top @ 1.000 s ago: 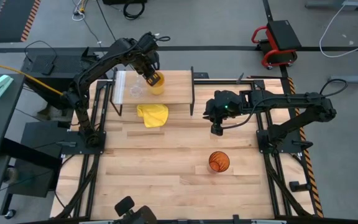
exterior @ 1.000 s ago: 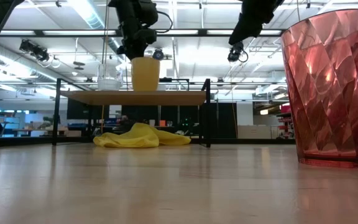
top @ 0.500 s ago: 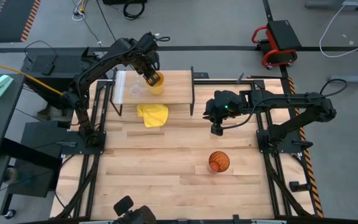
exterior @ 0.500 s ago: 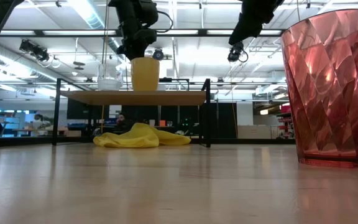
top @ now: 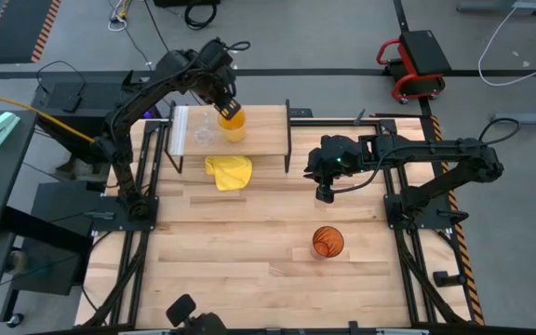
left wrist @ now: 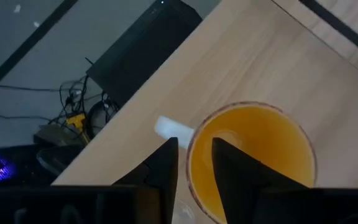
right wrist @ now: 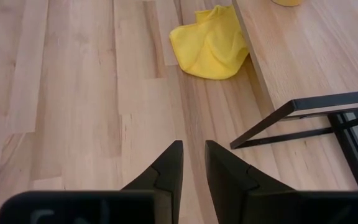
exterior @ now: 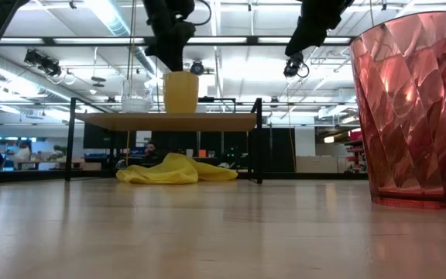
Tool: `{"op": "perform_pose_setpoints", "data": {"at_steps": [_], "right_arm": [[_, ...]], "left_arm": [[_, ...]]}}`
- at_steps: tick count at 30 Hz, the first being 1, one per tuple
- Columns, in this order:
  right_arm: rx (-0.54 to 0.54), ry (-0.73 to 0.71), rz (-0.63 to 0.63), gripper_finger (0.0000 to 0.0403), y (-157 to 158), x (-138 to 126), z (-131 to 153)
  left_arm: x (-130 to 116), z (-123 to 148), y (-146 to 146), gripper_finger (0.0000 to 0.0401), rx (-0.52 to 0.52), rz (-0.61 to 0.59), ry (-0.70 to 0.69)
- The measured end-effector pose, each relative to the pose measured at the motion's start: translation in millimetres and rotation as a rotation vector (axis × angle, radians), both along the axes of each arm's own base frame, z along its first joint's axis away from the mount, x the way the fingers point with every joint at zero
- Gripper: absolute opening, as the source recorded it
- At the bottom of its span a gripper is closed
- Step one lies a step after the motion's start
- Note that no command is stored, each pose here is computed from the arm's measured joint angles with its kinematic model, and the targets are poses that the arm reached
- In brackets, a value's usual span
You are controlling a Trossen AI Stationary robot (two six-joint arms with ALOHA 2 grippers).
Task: Stack small to large cups/mugs on shelf
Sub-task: Put the orange cup on the shelf
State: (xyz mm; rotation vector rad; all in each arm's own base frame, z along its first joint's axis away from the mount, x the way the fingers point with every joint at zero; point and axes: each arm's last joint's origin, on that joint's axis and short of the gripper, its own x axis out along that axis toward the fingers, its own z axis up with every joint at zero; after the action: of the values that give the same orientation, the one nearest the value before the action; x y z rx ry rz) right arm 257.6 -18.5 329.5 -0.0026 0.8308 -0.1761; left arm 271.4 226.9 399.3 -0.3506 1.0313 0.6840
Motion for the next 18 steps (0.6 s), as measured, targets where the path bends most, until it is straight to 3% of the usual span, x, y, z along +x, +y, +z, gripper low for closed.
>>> {"op": "perform_pose_setpoints", "data": {"at_steps": [11, 18], "right_arm": [[0.043, 0.008, -0.041, 0.0075, 0, -4, 0], [0.131, -0.012, -0.128, 0.0075, 2, -15, 6]], "left_arm": [[-8, 17, -39, 0.01, -0.119, 0.071, 0.05], [10, 29, -96, 0.009, -0.089, -0.052, 0.029]]}}
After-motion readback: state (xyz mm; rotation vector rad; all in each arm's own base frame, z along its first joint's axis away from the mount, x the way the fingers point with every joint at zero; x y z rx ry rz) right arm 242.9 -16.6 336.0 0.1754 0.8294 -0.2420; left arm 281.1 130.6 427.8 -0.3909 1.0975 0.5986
